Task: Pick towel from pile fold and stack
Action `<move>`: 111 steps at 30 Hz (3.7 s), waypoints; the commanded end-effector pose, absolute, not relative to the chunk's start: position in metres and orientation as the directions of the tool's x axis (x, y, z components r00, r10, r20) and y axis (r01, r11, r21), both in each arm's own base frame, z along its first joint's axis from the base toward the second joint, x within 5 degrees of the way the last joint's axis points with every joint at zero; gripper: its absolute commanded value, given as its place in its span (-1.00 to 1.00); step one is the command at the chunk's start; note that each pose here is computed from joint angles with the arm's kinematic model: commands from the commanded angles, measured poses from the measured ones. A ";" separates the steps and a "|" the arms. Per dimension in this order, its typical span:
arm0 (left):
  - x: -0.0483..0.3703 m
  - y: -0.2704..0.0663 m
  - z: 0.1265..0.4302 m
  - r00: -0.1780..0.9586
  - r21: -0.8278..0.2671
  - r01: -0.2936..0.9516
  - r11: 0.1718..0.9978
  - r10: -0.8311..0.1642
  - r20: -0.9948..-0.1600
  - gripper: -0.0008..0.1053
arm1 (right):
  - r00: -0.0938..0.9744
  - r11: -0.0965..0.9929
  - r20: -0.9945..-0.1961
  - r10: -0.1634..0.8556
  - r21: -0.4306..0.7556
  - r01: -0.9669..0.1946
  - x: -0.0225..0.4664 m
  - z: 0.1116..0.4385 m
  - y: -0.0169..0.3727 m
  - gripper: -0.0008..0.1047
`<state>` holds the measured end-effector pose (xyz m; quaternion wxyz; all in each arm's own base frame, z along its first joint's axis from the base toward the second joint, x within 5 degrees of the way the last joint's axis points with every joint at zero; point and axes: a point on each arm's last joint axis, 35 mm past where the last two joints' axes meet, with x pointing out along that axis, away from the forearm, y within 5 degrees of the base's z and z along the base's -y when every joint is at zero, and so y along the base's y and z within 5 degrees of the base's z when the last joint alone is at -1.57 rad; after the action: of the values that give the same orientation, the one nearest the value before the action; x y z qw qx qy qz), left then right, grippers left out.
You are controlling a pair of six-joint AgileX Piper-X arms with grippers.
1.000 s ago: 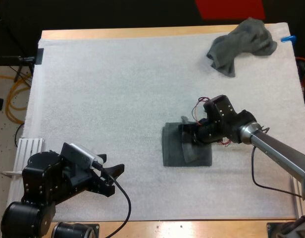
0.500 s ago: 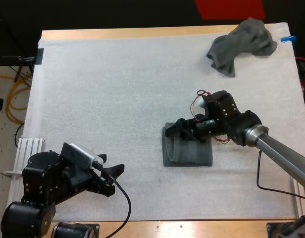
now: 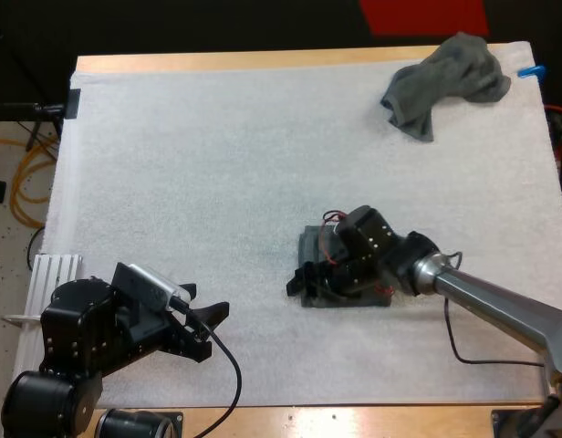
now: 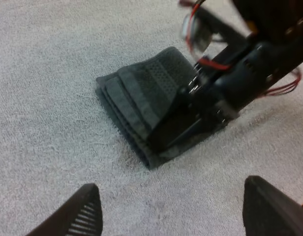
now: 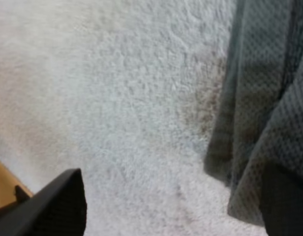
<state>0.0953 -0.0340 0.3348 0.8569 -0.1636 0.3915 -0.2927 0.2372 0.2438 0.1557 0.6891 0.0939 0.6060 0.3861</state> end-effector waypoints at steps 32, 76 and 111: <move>0.142 -0.042 0.314 0.455 -0.586 0.241 0.774 -0.624 -0.636 0.54 | 0.492 0.737 -0.620 0.611 0.219 -0.639 0.132 0.353 0.130 0.36; 0.250 -0.210 0.127 -0.037 -0.716 -0.047 0.696 -0.718 -0.695 0.48 | 0.524 0.789 -0.675 0.519 0.143 -0.598 0.089 0.361 0.085 0.36; 0.279 0.027 0.173 0.037 -0.043 -0.125 0.991 -0.039 -0.999 -0.98 | 0.524 0.790 -0.675 0.519 0.146 -0.595 0.089 0.361 0.085 0.36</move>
<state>0.2801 0.0249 0.1689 0.7177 -0.0759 0.6918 0.0212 0.0897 0.0857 0.3599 0.8691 -0.0469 0.3731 0.3213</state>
